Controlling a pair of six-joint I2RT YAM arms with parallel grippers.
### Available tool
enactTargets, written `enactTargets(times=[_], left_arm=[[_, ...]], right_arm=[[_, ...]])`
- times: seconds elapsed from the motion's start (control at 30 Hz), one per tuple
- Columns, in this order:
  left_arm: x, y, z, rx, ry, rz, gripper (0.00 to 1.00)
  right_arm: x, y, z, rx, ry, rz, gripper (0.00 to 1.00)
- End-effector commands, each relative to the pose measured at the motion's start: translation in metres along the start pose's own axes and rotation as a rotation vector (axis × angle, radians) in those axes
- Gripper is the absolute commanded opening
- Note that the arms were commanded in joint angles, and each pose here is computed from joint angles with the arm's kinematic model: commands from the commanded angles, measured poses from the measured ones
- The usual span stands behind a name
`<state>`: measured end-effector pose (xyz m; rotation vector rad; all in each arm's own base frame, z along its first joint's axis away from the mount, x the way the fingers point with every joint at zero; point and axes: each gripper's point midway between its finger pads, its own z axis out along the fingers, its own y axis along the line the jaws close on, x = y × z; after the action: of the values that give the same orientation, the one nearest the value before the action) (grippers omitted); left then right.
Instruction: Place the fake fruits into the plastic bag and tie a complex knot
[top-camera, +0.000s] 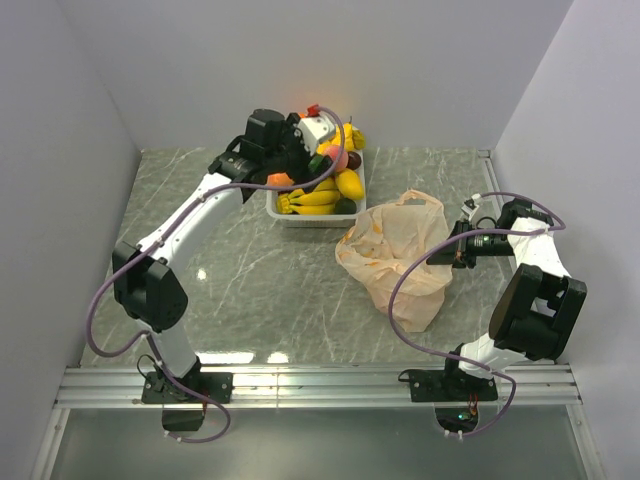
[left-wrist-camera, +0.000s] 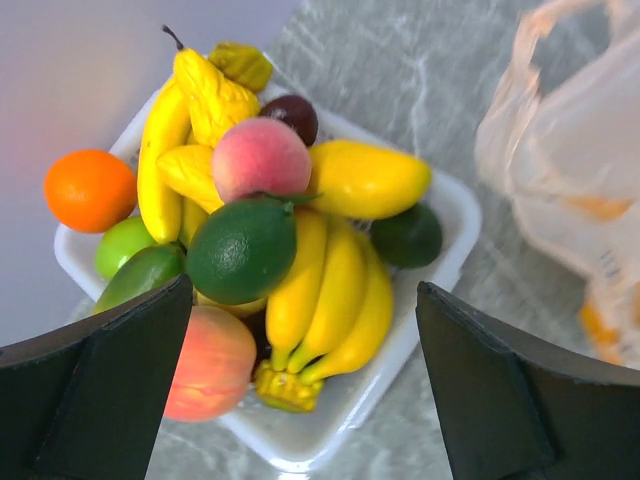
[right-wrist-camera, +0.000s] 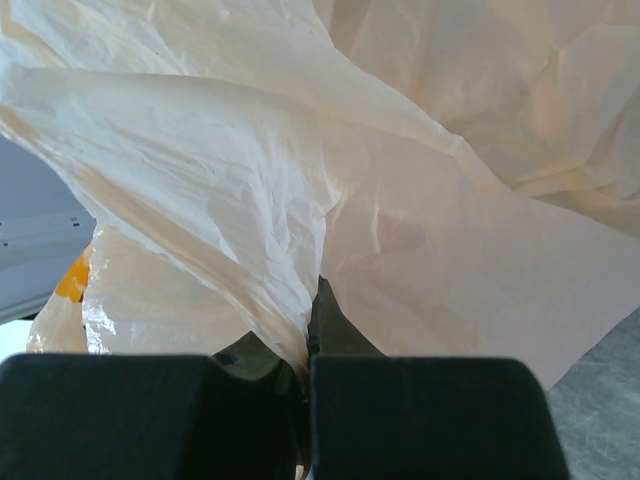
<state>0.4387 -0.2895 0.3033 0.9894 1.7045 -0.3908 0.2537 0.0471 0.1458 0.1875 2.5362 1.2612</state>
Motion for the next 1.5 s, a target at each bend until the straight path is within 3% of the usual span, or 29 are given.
enactTargets(times=[0.0, 0.37, 0.63, 1.23, 1.47], left_arm=[[0.002, 0.016, 0.009, 0.004, -0.043, 0.216, 0.99], [0.026, 0.031, 0.048, 0.075, -0.099, 0.349, 0.99], [0.041, 0.027, 0.074, 0.135, -0.099, 0.306, 0.99], [0.064, 0.055, 0.103, 0.024, -0.054, 0.363, 0.96], [0.049, 0.050, 0.097, 0.046, -0.100, 0.383, 0.83]], right_arm=[[-0.007, 0.008, -0.003, -0.014, -0.011, -0.038, 0.00], [-0.007, 0.006, -0.002, -0.020, -0.001, -0.026, 0.00], [-0.007, 0.004, -0.001, -0.024, 0.011, -0.015, 0.00], [-0.009, 0.004, 0.001, -0.038, 0.024, -0.006, 0.00], [-0.009, 0.004, 0.000, -0.036, 0.024, -0.011, 0.00]])
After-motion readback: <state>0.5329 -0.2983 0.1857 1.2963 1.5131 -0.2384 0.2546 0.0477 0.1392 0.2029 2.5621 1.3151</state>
